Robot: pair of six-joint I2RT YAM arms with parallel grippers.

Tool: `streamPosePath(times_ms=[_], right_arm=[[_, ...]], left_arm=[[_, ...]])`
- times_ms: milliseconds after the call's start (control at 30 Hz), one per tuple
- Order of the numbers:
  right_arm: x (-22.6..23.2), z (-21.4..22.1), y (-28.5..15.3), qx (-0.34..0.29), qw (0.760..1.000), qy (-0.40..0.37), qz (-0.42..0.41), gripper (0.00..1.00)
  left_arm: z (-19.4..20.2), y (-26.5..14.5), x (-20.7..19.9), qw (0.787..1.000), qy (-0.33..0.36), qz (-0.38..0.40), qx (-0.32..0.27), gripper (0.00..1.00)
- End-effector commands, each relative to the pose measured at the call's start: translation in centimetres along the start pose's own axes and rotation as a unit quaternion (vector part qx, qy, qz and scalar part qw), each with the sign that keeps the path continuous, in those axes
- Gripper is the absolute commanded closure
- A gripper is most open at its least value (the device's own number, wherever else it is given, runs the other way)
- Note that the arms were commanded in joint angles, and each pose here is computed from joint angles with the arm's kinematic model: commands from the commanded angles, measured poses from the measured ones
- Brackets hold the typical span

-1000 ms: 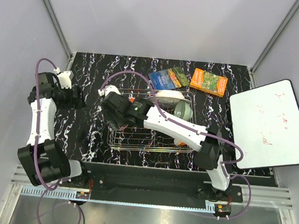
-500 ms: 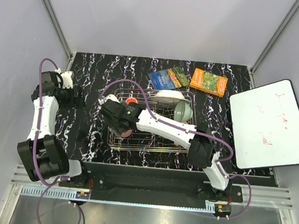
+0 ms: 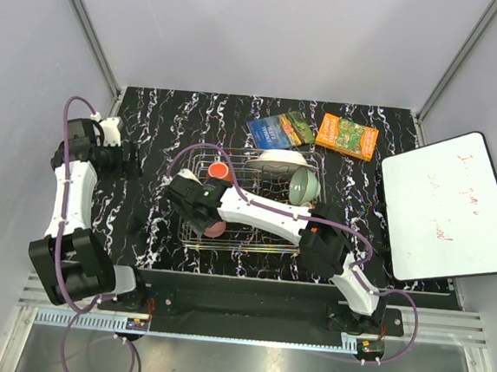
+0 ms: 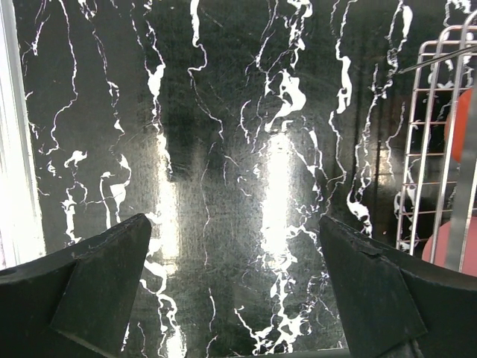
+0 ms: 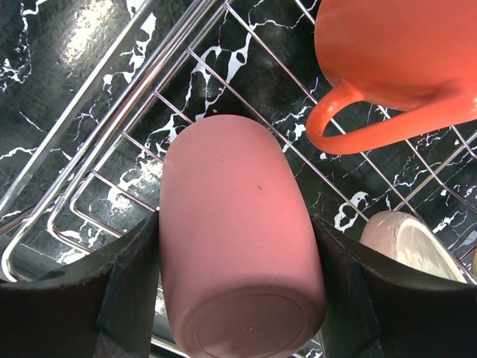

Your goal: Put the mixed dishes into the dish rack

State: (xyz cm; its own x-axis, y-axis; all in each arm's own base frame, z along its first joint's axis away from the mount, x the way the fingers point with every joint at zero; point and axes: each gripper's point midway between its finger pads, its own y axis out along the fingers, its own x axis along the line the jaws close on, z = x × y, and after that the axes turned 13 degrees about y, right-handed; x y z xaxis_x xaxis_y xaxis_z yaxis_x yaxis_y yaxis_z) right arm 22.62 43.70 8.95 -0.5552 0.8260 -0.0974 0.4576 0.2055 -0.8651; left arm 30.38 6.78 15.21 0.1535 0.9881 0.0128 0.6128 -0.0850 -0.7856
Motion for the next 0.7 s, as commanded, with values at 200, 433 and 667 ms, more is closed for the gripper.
streamPosePath(times_ms=[200, 433, 667], right_arm=[[0.9, 0.7, 1.5, 0.009, 1.0, -0.009, -0.003, 0.67], [1.0, -0.1, 0.2, -0.002, 1.0, -0.01, -0.009, 0.13], [0.8, -0.8, -1.1, -0.015, 1.0, -0.018, -0.002, 0.0]], left_arm=[[-2.6, -1.8, -1.0, 0.998, 0.009, 0.013, -0.06, 0.01], [-2.8, -2.0, -1.3, 0.998, 0.009, 0.019, -0.066, 0.01], [-2.9, -2.1, -1.6, 0.997, 0.009, 0.026, -0.068, 0.01]])
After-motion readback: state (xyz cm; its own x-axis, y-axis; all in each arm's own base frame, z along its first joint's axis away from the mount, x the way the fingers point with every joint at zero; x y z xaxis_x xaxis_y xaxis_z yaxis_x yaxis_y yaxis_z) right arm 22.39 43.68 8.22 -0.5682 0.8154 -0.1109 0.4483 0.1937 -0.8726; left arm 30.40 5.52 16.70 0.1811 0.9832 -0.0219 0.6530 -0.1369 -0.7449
